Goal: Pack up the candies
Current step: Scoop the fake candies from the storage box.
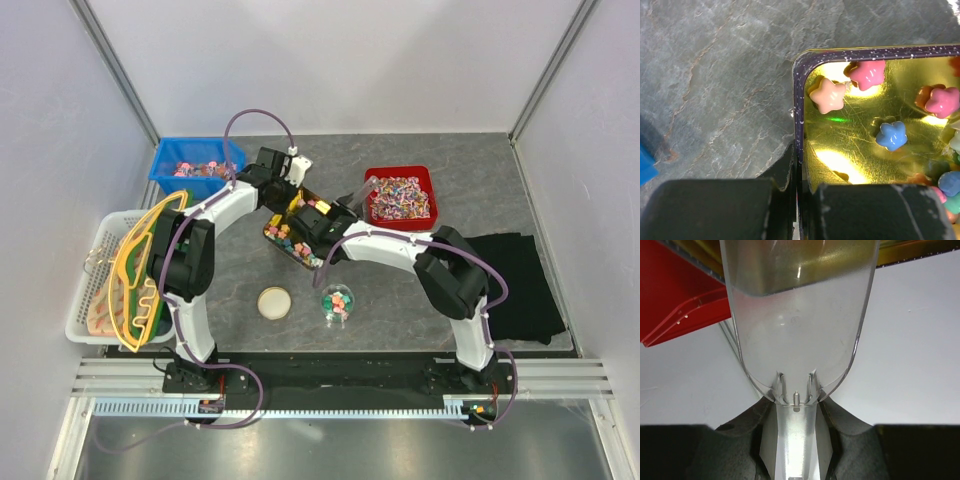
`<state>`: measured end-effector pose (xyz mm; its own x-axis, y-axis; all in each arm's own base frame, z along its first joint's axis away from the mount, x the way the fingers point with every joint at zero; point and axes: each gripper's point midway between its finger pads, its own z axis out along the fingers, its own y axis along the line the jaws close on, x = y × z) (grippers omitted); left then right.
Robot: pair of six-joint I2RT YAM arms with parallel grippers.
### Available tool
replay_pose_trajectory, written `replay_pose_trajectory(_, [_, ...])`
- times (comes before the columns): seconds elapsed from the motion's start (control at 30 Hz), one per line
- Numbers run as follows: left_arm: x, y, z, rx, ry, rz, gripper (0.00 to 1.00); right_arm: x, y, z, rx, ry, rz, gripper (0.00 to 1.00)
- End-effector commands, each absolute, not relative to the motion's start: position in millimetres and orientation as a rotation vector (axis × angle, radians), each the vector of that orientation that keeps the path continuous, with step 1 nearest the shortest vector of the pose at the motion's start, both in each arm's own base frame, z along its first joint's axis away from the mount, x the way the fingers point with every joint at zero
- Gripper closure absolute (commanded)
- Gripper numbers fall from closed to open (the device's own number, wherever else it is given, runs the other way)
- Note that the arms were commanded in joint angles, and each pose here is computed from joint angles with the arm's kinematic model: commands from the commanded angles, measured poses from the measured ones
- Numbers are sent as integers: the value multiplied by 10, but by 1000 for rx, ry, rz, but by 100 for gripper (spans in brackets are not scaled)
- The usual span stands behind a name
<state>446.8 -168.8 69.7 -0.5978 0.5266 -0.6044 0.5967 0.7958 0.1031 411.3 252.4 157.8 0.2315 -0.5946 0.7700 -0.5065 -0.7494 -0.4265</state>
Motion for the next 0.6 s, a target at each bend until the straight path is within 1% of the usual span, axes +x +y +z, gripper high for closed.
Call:
replay_pose_trajectory(0.0, [4594,-1809,1168,830,2196,-183,98,4043,2359,1736,-2518,970,-1584,100])
replay_pose_trajectory(0.3, [4589,-1824,1156,818,2203,-197,98,4000,2482,1421,-2600,999,-1440,100])
replay_pose_trajectory(0.57, [4592,-1826,1184,813,2198,-198,98,3783,2587,1028,-2658,1003,-1304,100])
